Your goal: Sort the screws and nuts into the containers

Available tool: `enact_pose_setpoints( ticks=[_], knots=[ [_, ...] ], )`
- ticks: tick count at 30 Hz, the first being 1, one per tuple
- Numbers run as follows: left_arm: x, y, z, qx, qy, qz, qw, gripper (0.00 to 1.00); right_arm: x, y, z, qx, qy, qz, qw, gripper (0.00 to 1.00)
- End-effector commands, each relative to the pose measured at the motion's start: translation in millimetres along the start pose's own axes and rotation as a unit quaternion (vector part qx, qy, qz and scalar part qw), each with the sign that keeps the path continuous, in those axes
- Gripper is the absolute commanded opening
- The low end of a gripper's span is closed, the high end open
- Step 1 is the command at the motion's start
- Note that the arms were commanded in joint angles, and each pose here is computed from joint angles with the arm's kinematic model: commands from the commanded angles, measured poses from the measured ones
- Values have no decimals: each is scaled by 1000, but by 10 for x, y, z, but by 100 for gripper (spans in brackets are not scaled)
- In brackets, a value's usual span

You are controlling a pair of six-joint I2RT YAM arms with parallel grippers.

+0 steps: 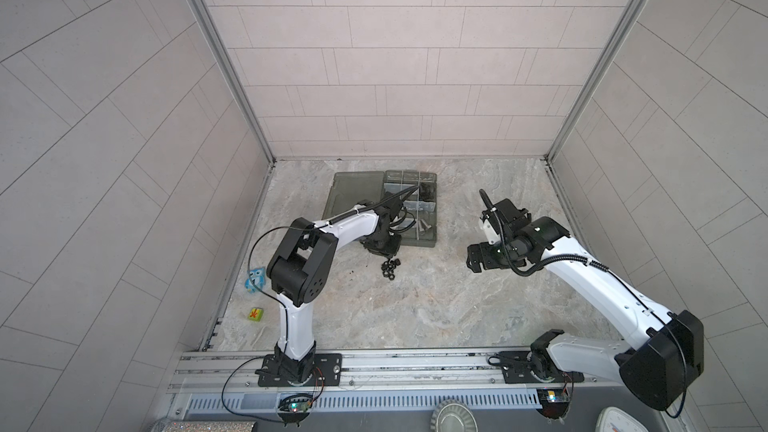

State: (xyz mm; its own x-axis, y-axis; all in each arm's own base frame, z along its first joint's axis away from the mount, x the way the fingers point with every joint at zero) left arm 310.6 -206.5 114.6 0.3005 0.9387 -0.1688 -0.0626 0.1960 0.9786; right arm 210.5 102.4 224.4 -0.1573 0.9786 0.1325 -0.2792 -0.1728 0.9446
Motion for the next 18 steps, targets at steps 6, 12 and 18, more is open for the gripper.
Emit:
enact_pose_setpoints(
  ticks=[6,12,18],
  knots=[
    [-172,582,246,-58,-29,1,998,16,-8,20,-24,-9,4,1,1000,98],
    [-239,543,469,-64,-34,-3,997,16,-21,54,-36,-15,5,-3,1000,98],
    [-271,381,601,-56,-41,-7,998,16,-74,124,-69,-40,5,-20,999,98]
  ],
)
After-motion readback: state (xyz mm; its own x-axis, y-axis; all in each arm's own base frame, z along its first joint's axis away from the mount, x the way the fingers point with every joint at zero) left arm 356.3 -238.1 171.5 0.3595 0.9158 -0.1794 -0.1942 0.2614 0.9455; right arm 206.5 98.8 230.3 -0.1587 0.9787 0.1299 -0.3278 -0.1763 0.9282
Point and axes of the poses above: each gripper's point midway between its finger pads, its own y axis back along the fingers, its own x axis along the line the jaws close on, z = x × y, the point moved 8 cm from there along y, back along the fingers, and after that the axes turned 2 degrees about y, right-handed, at the moved point
